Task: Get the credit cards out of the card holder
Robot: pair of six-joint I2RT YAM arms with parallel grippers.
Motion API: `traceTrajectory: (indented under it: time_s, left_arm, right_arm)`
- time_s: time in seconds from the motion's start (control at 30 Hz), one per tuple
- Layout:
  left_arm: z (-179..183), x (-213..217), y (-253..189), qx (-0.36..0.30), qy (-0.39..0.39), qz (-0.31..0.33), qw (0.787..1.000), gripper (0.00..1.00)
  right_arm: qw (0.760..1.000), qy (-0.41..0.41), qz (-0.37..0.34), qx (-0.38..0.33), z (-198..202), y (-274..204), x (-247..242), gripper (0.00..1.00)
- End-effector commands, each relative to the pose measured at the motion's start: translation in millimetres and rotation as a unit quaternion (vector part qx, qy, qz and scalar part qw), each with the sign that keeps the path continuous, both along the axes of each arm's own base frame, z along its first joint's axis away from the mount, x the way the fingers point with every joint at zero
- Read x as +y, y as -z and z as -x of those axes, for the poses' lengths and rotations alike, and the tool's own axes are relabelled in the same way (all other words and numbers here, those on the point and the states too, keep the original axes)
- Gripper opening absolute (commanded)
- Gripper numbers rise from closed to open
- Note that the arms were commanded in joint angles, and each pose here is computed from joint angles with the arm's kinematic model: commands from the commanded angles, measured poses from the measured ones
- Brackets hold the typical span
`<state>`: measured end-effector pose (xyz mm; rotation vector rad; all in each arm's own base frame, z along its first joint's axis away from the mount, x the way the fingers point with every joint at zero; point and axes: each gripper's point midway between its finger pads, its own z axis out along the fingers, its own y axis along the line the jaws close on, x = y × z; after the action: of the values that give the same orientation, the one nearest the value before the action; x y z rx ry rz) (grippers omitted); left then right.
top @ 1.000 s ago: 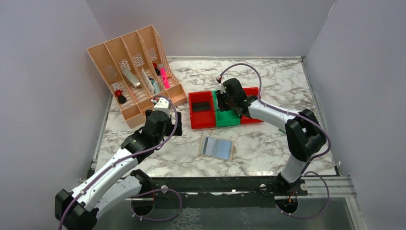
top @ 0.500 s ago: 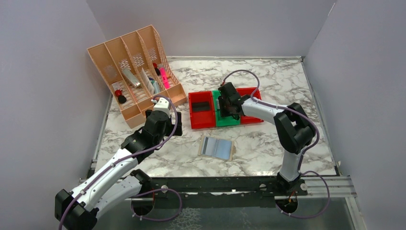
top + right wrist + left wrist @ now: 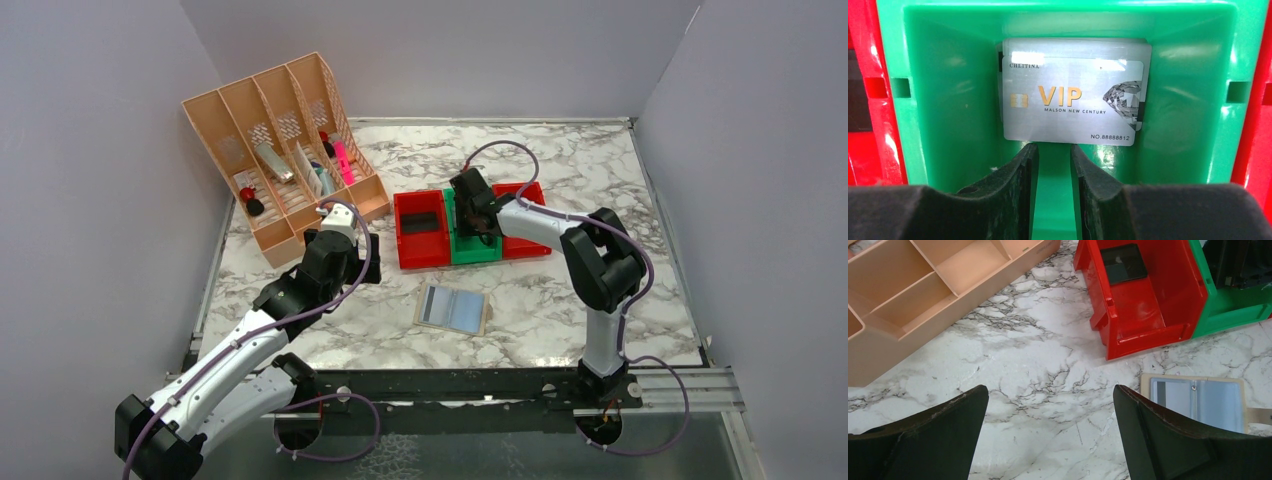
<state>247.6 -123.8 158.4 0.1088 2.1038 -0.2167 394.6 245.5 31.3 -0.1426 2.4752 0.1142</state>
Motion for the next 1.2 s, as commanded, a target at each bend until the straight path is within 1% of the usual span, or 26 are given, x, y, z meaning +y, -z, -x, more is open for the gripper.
traceTrajectory:
  time_s: [0.0, 0.07, 0.23, 0.37, 0.47, 0.63, 0.73, 0.83, 0.97, 1.17]
  left_arm:
    - [2, -1, 4, 0.009, 0.004, 0.003, 1.0, 0.99]
    - [2, -1, 4, 0.009, 0.004, 0.003, 1.0, 0.99]
    - [2, -2, 4, 0.01, 0.005, 0.002, 1.0, 0.99]
    - [2, -2, 5, 0.011, 0.005, 0.003, 1.0, 0.99]
    - [2, -2, 5, 0.011, 0.005, 0.002, 1.0, 0.99]
    - [2, -2, 5, 0.011, 0.006, 0.003, 1.0, 0.99]
    - [2, -3, 4, 0.011, 0.008, 0.003, 1.0, 0.99]
    - [2, -3, 4, 0.011, 0.009, 0.003, 1.0, 0.99]
    - [2, -5, 5, 0.014, 0.014, 0.003, 1.0, 0.99]
    - [5, -11, 10, 0.026, 0.029, 0.005, 0.999, 0.99]
  right_arm:
    - [0.999, 0.029, -0.006, -0.032, -18, -8, -3, 0.36]
    - [0.999, 0.035, 0.0, -0.016, -18, -3, -4, 0.36]
    - [0.998, 0.048, -0.017, -0.031, -22, -9, -3, 0.37]
    - [0.998, 0.049, -0.02, -0.028, -21, -13, -2, 0.39]
    - [0.998, 0.04, -0.037, -0.023, -13, -20, 1, 0.4]
    - [0.995, 0.016, -0.093, -0.044, 4, -64, 6, 0.42]
    - [0.992, 0.015, -0.114, -0.06, 15, -88, 1, 0.44]
    - [0.987, -0.007, -0.154, -0.048, 38, -96, 5, 0.45]
    - [0.972, -0.056, -0.227, -0.017, 81, -93, 21, 0.45]
    - [0.962, -0.098, -0.253, 0.026, 146, -74, 45, 0.45]
